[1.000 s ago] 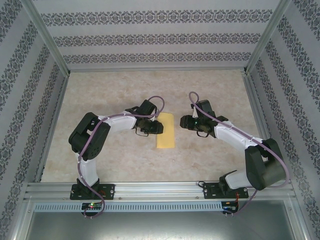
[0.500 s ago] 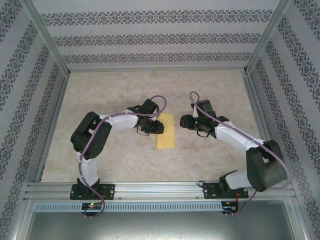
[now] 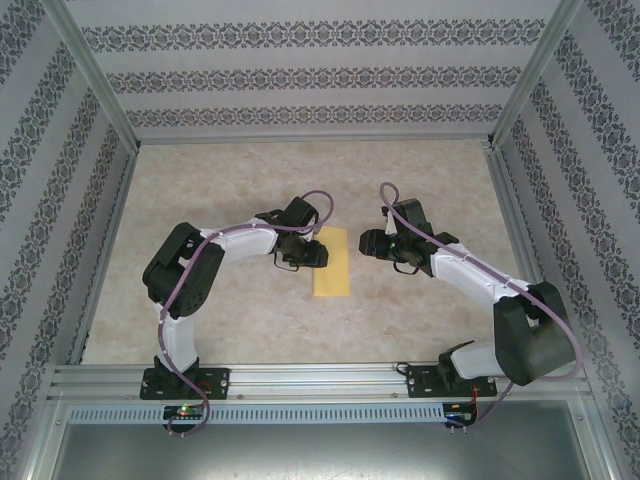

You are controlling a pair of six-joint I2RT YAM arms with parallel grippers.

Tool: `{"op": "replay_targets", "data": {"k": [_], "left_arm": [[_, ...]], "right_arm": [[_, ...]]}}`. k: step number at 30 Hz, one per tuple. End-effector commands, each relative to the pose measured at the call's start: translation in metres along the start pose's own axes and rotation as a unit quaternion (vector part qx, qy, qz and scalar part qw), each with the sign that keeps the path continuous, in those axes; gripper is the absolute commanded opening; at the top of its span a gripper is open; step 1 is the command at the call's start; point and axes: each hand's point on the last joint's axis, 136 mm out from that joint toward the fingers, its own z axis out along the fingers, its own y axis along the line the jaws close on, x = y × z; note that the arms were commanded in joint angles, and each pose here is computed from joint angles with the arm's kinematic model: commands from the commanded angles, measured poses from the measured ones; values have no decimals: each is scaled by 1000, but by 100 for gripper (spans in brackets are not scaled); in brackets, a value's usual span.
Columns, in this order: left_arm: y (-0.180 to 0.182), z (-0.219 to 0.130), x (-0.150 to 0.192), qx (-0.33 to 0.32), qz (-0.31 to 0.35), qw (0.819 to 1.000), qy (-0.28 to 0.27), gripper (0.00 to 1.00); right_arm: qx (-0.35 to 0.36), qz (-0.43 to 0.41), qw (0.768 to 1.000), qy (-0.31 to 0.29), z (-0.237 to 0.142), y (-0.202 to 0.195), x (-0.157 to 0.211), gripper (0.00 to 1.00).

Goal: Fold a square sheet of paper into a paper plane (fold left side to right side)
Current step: First fold in half a square sheet of paper at the center of the table.

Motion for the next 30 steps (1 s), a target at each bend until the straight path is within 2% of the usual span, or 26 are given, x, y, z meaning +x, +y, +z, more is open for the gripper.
{"op": "replay_targets", "data": {"k": [1,30], "left_arm": [[3,21,21,-17,13,999,42,44],[4,23,21,-39,23,998,47,45]], "right_arm": [[-8,1,1000,-3,-4,0,1,48],[-12,0,1000,2,-4,0,4,48]]}}
